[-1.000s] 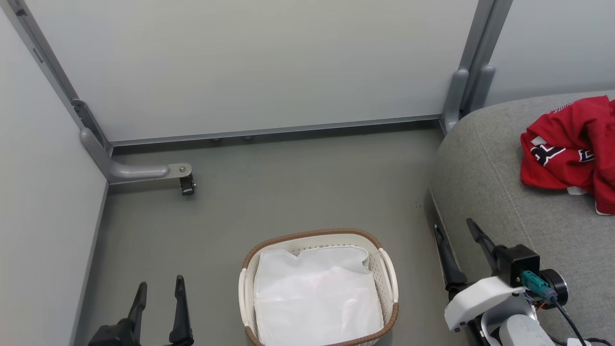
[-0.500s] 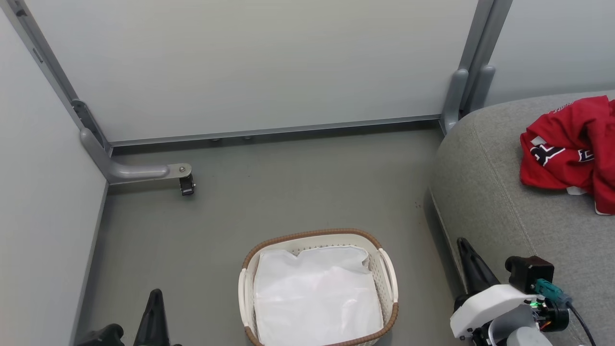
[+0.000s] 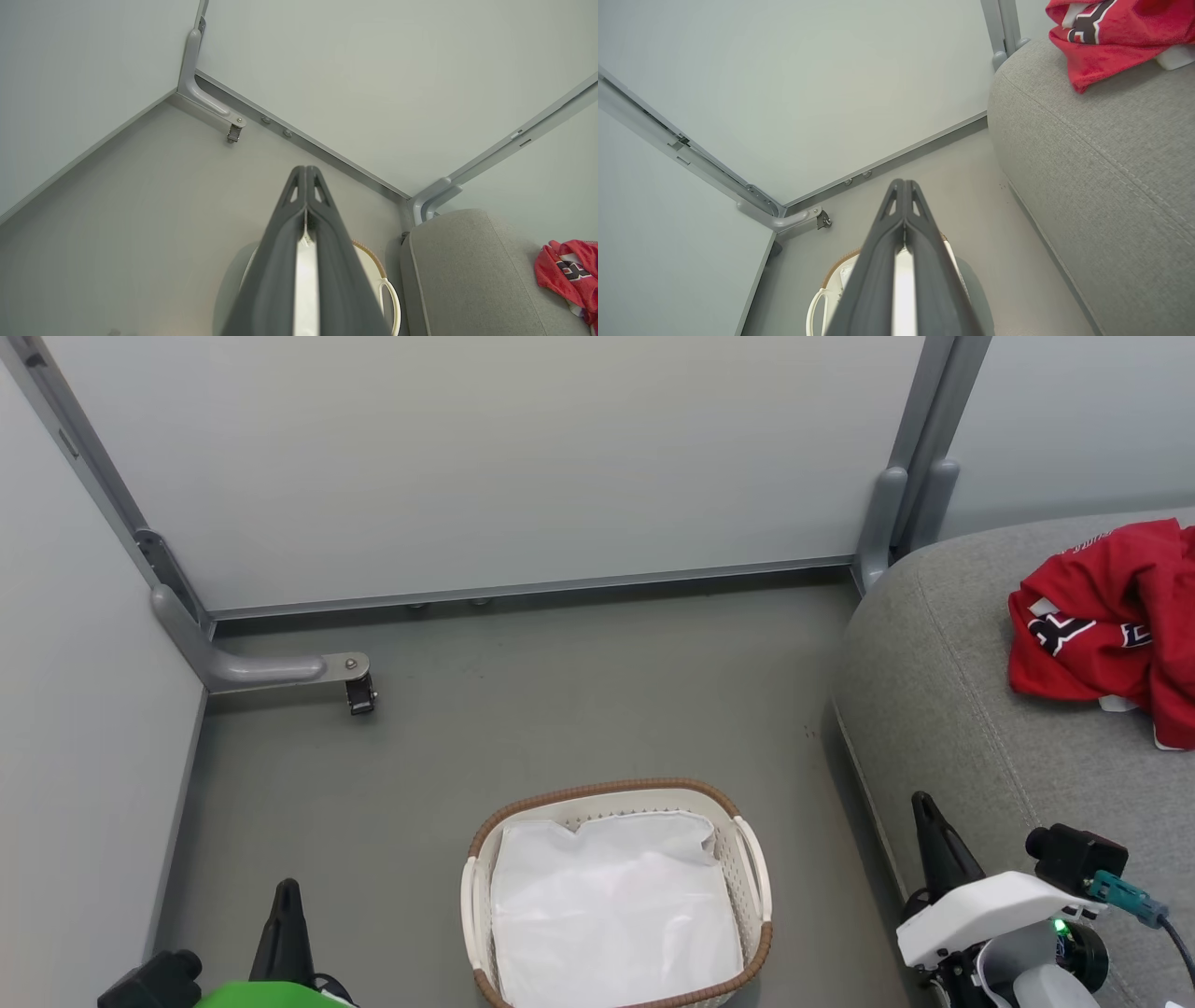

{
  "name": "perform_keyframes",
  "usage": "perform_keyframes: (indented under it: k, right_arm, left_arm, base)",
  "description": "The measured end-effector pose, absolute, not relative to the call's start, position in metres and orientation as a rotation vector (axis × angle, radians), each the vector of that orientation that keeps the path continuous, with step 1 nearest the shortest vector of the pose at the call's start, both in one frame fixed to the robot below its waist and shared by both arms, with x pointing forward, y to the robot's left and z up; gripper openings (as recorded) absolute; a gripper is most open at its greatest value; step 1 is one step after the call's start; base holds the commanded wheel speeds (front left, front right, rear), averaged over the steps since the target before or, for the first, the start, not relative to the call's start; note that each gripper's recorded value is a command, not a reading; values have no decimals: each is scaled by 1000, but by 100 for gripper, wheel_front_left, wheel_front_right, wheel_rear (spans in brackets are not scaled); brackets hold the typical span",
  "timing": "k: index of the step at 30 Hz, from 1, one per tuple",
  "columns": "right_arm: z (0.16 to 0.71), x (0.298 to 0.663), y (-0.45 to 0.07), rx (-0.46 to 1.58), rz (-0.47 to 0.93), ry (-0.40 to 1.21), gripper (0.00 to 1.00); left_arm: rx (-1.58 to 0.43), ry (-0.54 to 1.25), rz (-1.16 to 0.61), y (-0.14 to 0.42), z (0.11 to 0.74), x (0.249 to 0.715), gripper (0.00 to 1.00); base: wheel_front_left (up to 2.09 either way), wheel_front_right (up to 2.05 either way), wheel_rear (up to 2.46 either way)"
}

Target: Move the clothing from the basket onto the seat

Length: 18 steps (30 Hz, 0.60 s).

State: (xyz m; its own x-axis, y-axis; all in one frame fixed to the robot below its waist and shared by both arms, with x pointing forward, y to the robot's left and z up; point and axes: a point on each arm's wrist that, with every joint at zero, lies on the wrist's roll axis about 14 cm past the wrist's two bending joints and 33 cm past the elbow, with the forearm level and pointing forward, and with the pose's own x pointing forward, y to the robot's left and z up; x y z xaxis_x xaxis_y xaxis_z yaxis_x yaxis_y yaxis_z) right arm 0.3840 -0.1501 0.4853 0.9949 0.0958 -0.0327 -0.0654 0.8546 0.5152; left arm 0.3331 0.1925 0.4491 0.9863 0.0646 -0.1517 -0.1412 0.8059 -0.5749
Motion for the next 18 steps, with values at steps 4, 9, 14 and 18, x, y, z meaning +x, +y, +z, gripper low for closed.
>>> perform_keyframes:
  k: [4, 9, 14, 18]
  right_arm:
    - [485, 385, -154, 602, 69, 62, 0]
    - [486, 385, -158, 677, 51, 65, 0]
    - [486, 386, -162, 745, 36, 70, 0]
    - [486, 386, -165, 798, 26, 70, 0]
  left_arm:
    - [-680, 125, 118, 194, 450, 336, 0]
    - [-751, 122, 123, 195, 453, 340, 0]
    - [-813, 121, 125, 196, 455, 343, 0]
    - [-859, 114, 127, 197, 457, 346, 0]
  base:
    - [0, 0, 0]
    - [0, 0, 0]
    - [0, 0, 0]
    - [0, 0, 0]
